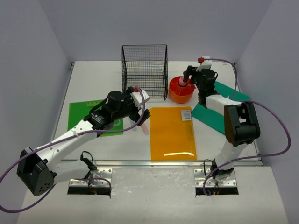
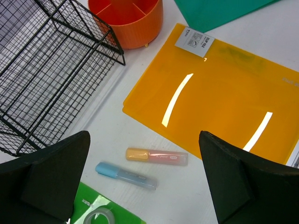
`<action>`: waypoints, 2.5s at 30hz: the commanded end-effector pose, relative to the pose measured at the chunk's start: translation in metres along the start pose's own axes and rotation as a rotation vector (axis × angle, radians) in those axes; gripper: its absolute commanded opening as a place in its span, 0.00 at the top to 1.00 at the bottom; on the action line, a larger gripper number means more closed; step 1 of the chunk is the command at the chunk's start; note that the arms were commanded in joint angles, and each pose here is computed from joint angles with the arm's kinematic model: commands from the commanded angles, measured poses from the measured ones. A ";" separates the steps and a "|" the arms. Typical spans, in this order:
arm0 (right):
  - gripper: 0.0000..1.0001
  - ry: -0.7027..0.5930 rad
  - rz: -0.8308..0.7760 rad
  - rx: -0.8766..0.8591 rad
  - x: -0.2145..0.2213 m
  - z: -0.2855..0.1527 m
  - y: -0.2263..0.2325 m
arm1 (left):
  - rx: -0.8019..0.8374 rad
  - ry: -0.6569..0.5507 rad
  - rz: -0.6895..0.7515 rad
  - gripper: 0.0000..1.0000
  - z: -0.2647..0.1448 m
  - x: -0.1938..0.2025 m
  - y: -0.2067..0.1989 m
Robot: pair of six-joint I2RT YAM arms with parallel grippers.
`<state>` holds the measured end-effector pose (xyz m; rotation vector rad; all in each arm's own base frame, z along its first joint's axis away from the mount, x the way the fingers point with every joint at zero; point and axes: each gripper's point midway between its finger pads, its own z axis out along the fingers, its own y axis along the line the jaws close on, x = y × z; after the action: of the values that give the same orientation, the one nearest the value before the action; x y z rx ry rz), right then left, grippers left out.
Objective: Organize the desk
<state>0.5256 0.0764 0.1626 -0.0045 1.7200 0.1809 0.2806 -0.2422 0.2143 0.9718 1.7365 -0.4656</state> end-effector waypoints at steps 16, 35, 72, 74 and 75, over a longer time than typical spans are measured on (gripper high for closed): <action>0.08 0.156 -0.168 -0.306 -0.077 -0.039 0.031 | 0.554 0.311 0.550 0.28 0.009 0.066 -0.033; 0.01 0.572 0.150 -0.677 -0.003 -0.153 0.079 | 0.839 0.598 0.997 0.40 0.070 0.172 -0.033; 0.02 1.095 0.424 -0.961 0.079 -0.210 0.228 | 0.346 -0.256 2.361 1.00 0.025 0.047 -0.106; 0.02 1.107 0.407 -0.957 0.084 -0.210 0.233 | 0.371 -0.272 2.367 1.00 0.024 0.048 -0.109; 0.03 1.116 0.392 -0.956 0.088 -0.210 0.236 | 0.389 -0.286 2.371 1.00 0.023 0.049 -0.112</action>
<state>0.2715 0.2784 0.1284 -0.5268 2.5469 1.5493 0.2166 -0.2703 0.1016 2.2834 0.2547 0.3770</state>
